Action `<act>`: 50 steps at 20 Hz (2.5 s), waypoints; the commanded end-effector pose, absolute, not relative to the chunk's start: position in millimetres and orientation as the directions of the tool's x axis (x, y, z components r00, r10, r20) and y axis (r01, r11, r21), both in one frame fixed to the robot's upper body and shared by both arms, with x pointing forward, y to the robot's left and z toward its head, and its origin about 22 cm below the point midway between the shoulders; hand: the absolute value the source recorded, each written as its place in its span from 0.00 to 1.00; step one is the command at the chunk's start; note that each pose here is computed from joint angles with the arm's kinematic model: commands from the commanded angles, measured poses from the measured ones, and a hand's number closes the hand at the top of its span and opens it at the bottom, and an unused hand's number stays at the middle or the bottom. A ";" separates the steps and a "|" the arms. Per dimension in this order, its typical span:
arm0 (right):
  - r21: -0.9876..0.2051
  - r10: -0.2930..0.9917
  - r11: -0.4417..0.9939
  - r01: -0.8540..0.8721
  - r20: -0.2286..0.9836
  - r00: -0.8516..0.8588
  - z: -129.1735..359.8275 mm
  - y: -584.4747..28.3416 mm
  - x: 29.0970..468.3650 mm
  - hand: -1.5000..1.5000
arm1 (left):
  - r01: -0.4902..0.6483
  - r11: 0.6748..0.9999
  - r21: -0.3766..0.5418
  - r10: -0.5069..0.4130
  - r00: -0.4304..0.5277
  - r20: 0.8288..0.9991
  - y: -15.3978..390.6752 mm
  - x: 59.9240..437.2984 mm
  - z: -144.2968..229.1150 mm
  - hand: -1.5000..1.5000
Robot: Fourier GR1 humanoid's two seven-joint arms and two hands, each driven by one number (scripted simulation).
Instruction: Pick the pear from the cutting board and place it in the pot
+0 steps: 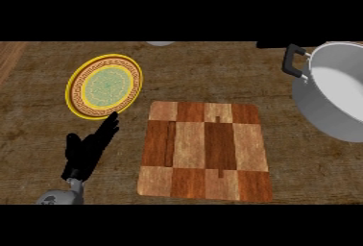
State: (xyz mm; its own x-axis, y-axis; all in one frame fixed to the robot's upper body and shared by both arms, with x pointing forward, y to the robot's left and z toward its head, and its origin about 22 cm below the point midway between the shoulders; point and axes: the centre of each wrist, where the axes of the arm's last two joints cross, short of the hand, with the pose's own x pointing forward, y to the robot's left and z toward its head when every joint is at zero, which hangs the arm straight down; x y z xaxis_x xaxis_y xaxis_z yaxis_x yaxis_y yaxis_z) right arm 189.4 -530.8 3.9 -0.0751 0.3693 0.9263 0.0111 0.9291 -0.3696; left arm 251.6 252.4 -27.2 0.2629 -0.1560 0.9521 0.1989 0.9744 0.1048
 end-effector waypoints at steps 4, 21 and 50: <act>-0.413 0.435 0.898 0.152 0.887 -0.158 59.1 -604.1 138.2 1.00 | 0.238 0.966 0.099 -0.159 0.247 0.956 249.3 253.3 -26.6 0.50; -0.686 0.712 0.702 0.192 0.680 -0.175 152.1 -615.5 197.4 1.00 | 0.257 0.960 0.112 -0.178 0.251 0.952 224.2 267.1 -25.8 0.50; -0.905 0.973 0.150 -0.397 0.065 0.219 84.5 -462.4 363.0 1.00 | 0.276 0.953 0.124 -0.193 0.241 0.951 227.5 266.4 -21.8 0.50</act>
State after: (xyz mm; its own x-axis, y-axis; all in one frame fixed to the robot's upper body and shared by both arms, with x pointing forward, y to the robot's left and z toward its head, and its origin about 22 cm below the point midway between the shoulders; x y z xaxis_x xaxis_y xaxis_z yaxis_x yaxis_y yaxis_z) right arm 357.2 -476.3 107.3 0.0977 0.9893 0.1086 -0.2507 0.1301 -0.9593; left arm 267.1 230.7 -20.9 0.2442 -0.1922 0.9505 0.2771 0.9531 0.1215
